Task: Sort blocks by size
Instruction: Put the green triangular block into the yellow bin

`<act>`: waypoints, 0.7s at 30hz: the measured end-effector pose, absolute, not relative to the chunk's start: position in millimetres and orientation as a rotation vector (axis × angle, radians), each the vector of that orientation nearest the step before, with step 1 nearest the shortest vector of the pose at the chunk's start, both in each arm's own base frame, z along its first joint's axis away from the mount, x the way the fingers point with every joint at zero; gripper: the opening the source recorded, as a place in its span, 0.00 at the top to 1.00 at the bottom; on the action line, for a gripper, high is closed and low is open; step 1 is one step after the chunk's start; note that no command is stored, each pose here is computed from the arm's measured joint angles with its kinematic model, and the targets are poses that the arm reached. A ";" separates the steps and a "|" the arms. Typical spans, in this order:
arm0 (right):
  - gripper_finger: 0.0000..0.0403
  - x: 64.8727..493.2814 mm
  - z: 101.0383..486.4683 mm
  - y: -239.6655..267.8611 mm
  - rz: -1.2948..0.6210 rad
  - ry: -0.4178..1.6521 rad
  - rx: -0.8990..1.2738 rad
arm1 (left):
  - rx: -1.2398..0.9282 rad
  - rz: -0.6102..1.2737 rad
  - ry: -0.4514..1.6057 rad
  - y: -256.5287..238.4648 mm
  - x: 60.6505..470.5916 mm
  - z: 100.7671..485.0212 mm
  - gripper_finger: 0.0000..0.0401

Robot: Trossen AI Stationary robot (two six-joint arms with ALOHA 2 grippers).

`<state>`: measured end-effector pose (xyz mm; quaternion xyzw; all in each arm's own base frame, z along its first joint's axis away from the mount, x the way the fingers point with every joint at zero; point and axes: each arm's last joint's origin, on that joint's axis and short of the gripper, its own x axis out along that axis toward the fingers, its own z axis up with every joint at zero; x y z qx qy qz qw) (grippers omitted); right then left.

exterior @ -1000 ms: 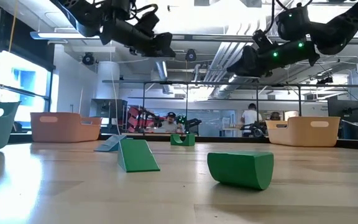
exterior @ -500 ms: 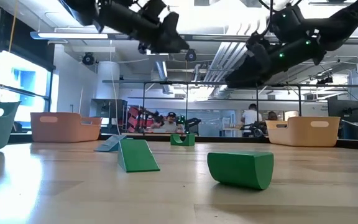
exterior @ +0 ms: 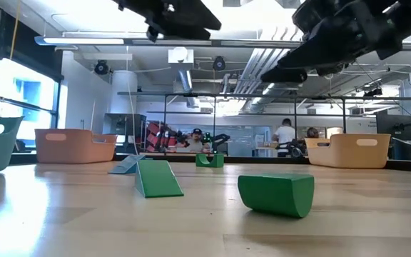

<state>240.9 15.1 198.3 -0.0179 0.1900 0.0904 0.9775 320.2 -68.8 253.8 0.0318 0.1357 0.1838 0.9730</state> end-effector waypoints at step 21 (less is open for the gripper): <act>0.29 371.2 162.7 26.7 0.207 0.462 -0.162 | -0.273 0.094 0.788 -186.4 280.8 150.5 0.67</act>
